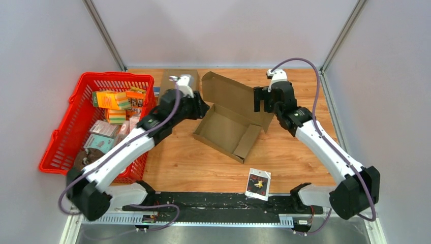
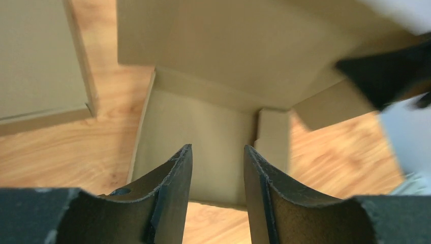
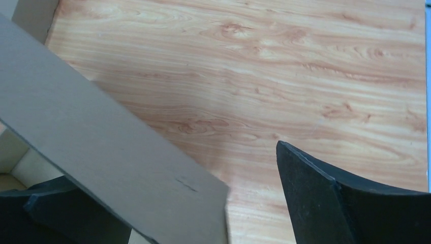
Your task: Fold the paper box
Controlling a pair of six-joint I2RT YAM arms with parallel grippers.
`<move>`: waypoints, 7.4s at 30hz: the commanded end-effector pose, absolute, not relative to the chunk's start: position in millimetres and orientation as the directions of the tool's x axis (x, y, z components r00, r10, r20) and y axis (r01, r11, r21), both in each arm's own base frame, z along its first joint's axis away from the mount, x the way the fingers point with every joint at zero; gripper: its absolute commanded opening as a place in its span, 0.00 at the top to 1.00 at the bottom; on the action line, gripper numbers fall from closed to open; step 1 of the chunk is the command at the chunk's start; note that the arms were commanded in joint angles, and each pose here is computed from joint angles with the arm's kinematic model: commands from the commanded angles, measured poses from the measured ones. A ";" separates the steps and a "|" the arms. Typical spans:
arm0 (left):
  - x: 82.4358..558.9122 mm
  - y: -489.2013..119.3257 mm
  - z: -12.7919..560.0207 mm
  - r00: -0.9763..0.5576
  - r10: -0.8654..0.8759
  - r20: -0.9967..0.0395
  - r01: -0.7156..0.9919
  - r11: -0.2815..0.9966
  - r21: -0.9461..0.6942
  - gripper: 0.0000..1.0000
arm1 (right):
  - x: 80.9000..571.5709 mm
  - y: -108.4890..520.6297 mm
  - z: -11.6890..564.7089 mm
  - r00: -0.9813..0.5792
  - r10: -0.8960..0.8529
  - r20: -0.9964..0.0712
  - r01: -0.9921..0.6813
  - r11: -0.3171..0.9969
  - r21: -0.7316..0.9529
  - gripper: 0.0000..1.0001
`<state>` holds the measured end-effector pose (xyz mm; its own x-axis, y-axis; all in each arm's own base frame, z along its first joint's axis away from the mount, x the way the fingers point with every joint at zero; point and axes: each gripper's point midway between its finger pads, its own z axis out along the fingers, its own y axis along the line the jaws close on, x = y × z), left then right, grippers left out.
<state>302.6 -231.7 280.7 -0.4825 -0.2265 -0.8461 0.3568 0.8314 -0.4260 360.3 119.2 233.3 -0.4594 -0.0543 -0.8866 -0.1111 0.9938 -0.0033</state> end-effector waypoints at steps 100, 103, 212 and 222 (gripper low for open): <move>306.5 -181.9 142.9 -0.618 -0.123 -0.776 0.169 0.944 -0.284 0.39 | 213.2 137.5 94.9 -0.921 0.013 -0.389 -0.022 0.996 0.085 0.00; 277.4 -196.7 155.4 -0.652 -0.132 -0.746 0.252 0.891 -0.378 0.43 | 159.6 153.6 79.9 -0.955 0.103 -0.277 0.013 0.951 0.308 0.00; 512.6 -114.8 211.9 -0.665 -0.041 -0.746 0.063 0.992 -0.111 0.45 | 541.1 145.4 172.0 -0.692 0.205 -0.692 -0.227 0.849 0.478 0.14; 547.3 -136.9 169.5 -0.716 -0.101 -0.691 0.064 0.976 -0.209 0.37 | 577.3 162.6 156.5 -0.683 0.202 -0.702 -0.334 0.769 0.546 0.00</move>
